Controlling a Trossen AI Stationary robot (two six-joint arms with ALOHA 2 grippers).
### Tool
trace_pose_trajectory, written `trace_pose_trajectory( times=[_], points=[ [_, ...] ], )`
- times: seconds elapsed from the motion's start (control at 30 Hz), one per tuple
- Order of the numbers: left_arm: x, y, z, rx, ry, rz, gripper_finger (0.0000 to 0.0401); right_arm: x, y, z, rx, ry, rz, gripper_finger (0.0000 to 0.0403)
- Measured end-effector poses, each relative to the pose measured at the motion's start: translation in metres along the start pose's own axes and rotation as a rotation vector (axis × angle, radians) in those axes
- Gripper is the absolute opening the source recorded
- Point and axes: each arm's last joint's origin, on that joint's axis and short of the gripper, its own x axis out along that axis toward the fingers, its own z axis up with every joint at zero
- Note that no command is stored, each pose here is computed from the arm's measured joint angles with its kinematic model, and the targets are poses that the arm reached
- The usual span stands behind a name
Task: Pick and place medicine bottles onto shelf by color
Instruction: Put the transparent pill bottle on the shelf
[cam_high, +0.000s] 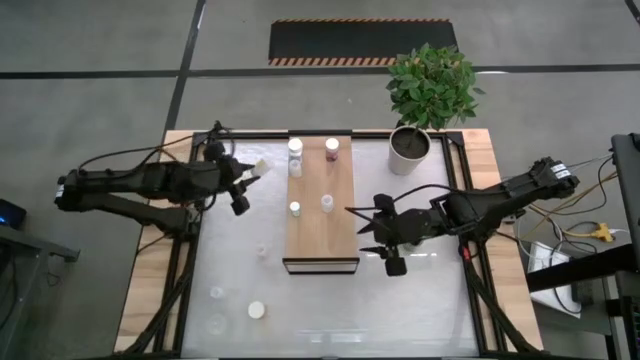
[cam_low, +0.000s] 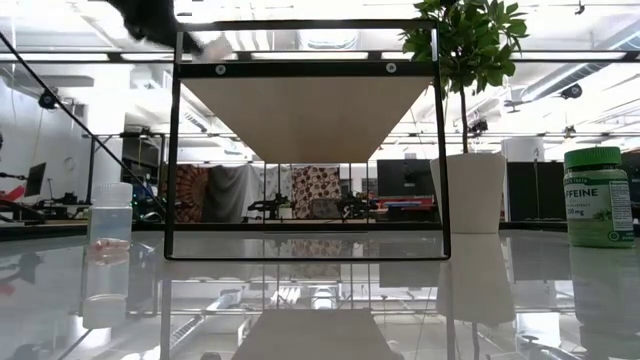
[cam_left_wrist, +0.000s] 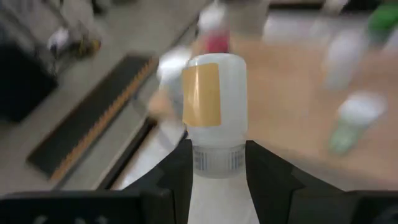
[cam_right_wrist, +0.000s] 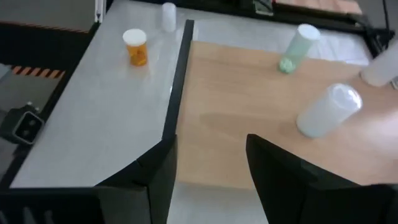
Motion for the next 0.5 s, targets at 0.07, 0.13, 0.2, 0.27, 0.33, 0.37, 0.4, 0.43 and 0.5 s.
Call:
trace_pose_trajectory(
  times=[0.07,0.13,0.2,0.27,0.33,0.37,0.4,0.43,0.5],
  points=[
    [-0.005,-0.008,0.011,0.016,-0.114,-0.051,0.0109,0.006,0.001,-0.003,-0.025,-0.039,0.001,0.0188],
    [-0.008,-0.021,0.022,0.055,-0.224,-0.111,0.0109,0.013,0.002,-0.006,-0.057,-0.090,0.001,0.0191],
    [-0.010,-0.035,0.029,0.099,-0.316,-0.164,0.0109,0.018,0.003,-0.010,-0.086,-0.141,0.000,0.0191],
    [-0.010,-0.051,0.036,0.134,-0.385,-0.208,0.0109,0.023,0.003,-0.015,-0.109,-0.189,-0.004,0.0191],
    [-0.009,-0.067,0.040,0.167,-0.434,-0.244,0.0109,0.025,0.004,-0.017,-0.133,-0.264,-0.010,0.0191],
    [-0.007,-0.076,0.042,0.180,-0.453,-0.255,0.0109,0.025,0.003,-0.018,-0.143,-0.305,-0.015,0.0191],
    [-0.005,-0.085,0.043,0.190,-0.470,-0.266,0.0109,0.024,0.003,-0.018,-0.155,-0.352,-0.021,0.0191],
    [-0.001,-0.093,0.044,0.204,-0.483,-0.273,0.0109,0.023,0.003,-0.018,-0.168,-0.396,-0.031,0.0191],
    [0.007,-0.110,0.044,0.237,-0.493,-0.282,0.0109,0.019,0.002,-0.017,-0.190,-0.477,-0.070,0.0192]
  ],
)
